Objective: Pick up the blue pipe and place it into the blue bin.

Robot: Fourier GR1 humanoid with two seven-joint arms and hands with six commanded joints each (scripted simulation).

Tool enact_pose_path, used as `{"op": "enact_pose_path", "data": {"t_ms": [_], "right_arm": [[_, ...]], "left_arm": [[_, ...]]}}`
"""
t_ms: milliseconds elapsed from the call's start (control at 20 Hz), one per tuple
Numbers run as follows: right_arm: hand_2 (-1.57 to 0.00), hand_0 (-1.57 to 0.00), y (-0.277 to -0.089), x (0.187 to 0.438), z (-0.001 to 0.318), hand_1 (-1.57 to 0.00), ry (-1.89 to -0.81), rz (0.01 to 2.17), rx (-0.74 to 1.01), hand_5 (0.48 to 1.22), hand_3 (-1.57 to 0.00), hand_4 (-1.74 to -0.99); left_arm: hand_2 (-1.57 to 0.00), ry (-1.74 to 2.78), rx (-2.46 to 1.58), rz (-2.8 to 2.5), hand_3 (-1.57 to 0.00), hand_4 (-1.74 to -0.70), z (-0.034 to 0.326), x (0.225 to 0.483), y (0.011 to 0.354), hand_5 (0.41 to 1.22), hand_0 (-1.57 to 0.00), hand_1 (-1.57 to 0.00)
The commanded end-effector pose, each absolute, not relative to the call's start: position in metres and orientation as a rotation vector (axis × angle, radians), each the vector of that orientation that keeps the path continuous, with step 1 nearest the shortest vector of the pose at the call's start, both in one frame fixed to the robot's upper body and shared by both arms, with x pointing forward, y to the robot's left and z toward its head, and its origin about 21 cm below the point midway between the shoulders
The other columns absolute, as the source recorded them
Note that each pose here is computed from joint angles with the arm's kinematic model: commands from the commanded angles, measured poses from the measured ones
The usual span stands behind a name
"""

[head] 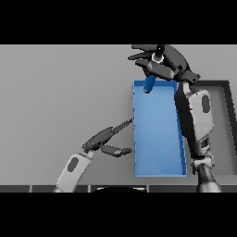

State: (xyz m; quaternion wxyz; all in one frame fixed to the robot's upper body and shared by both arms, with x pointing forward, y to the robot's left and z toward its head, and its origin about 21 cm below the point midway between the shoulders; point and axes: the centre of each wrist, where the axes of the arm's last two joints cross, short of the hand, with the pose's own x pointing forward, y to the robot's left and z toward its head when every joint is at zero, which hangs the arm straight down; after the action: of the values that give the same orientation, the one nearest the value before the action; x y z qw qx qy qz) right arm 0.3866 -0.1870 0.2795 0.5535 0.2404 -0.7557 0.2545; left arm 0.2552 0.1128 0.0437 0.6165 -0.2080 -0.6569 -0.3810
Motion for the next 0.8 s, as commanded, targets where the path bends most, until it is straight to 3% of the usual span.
{"op": "enact_pose_path", "data": {"t_ms": [0, 400, 750], "right_arm": [[-1.57, -1.57, -0.193, 0.389, 0.272, -1.57, -1.768, 0.586, 0.532, 1.221, -1.57, -1.499], [-1.57, -1.57, -0.229, 0.388, 0.203, -1.57, -1.497, 0.501, 0.264, 1.221, -1.57, -1.5], [-1.57, -1.57, -0.241, 0.385, 0.149, -1.57, -1.265, 0.394, 0.138, 1.221, -1.57, -1.498]], "left_arm": [[0.0, -1.513, -0.468, -0.88, 0.0, -0.95, 0.044, 0.257, 0.115, 0.47, 0.0, 0.0], [0.0, -1.543, -0.45, -0.884, 0.0, -0.93, 0.041, 0.259, 0.113, 0.462, 0.0, 0.0], [0.0, -1.56, -0.437, -0.883, 0.0, -0.92, 0.039, 0.256, 0.117, 0.474, 0.0, 0.0]]}}
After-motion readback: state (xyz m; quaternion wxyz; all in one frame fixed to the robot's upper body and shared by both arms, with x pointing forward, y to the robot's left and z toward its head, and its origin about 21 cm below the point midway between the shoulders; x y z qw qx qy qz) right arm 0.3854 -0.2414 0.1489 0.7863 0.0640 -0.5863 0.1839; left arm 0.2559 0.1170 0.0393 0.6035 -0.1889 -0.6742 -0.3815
